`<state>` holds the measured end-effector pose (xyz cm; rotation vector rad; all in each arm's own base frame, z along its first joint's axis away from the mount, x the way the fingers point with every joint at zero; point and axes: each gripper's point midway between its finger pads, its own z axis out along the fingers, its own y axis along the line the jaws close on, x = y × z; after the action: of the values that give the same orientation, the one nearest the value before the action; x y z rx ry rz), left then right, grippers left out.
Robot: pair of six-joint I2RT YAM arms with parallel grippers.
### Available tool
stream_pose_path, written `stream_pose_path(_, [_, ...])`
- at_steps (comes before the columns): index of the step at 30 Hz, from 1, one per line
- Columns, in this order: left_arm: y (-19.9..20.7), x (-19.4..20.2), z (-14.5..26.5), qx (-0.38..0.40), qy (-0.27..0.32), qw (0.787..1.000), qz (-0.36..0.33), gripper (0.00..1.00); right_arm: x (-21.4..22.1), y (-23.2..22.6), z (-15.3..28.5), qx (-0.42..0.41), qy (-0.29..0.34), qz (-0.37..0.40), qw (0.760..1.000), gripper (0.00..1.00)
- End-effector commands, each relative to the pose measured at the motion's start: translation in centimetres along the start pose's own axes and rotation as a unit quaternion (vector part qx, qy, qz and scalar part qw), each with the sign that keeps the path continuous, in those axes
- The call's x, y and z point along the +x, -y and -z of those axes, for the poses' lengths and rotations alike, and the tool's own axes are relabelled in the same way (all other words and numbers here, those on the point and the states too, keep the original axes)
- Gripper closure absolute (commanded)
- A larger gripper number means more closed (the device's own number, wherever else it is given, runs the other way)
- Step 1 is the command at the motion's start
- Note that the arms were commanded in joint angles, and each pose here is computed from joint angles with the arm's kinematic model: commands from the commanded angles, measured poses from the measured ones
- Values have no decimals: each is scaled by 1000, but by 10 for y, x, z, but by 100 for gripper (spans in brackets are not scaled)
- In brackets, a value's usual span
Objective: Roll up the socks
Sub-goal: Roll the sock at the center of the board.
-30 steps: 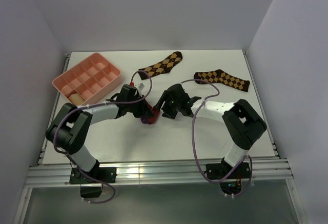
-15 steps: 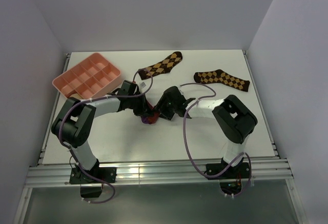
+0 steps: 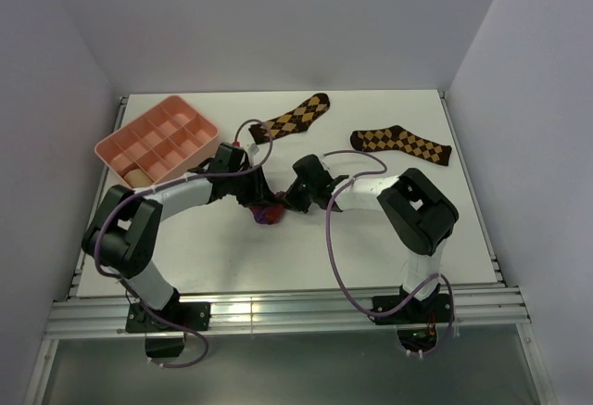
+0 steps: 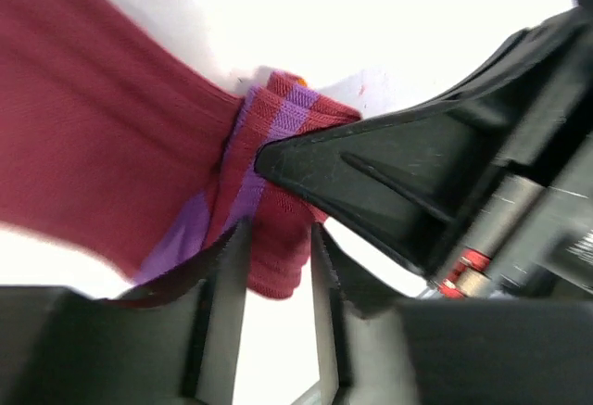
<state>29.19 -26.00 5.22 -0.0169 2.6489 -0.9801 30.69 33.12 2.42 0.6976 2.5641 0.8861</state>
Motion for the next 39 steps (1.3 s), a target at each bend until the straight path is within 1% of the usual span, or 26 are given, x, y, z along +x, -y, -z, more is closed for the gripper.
stream_pose_path(1, [10, -37, 31, -27, 100, 994, -46, 62, 0, 22, 2, 49, -6, -1, 999, 100])
stream_pose_path(2, [4, -47, 35, -48, 126, 990, -46, 62, 0, 22, 3, 50, -7, 0, 999, 100])
stream_pose_path(5, [-5, -60, 44, -74, 172, 981, -44, 64, -5, 23, 6, 60, -6, 12, 998, 100])
stream_pose_path(8, [-20, -61, 37, -101, 173, 979, -32, 68, -7, 24, 8, 68, -8, 19, 997, 100])
stream_pose_path(9, [-24, -61, 34, -106, 170, 979, -29, 71, -7, 25, 9, 71, -9, 18, 997, 100])
stream_pose_path(12, [-35, -52, 20, -114, 151, 982, -4, 76, -8, 33, 10, 88, -13, 10, 996, 100])
stream_pose_path(15, [-48, -39, 13, -122, 148, 981, 28, 81, -9, 41, 13, 109, -14, 6, 994, 100])
stream_pose_path(17, [-54, -32, 11, -125, 144, 981, 42, 82, -11, 41, 14, 117, -14, 5, 993, 100])
stream_pose_path(20, [-69, -10, 5, -132, 127, 980, 75, 83, -13, 44, 17, 133, -14, 4, 991, 100])
stream_pose_path(23, [-65, -4, 7, -113, 134, 980, 92, 83, -15, 46, 19, 148, -16, 4, 989, 100])
stream_pose_path(24, [-68, 3, 10, -113, 133, 980, 100, 84, -16, 47, 20, 153, -16, 6, 988, 100])
stream_pose_path(28, [-72, 12, 13, -109, 135, 979, 104, 83, -18, 45, 18, 160, -17, 12, 987, 100])
stream_pose_path(31, [-72, 16, 12, -106, 131, 980, 104, 84, -13, 50, 14, 173, -32, 9, 984, 100])
stream_pose_path(34, [-64, 15, 14, -95, 142, 980, 99, 84, -11, 52, 10, 176, -42, 13, 983, 100])
stream_pose_path(35, [-60, 15, 16, -90, 148, 981, 92, 82, -11, 52, 9, 176, -43, 16, 983, 100])
stream_pose_path(36, [-50, 4, 25, -75, 174, 979, 75, 76, -11, 50, 8, 173, -43, 19, 984, 100])
stream_pose_path(38, [-37, -9, 34, -63, 198, 976, 59, 69, -11, 49, 8, 169, -47, 26, 984, 100])
stream_pose_path(39, [-34, -15, 39, -66, 206, 975, 47, 68, -10, 50, 9, 169, -49, 28, 984, 100])
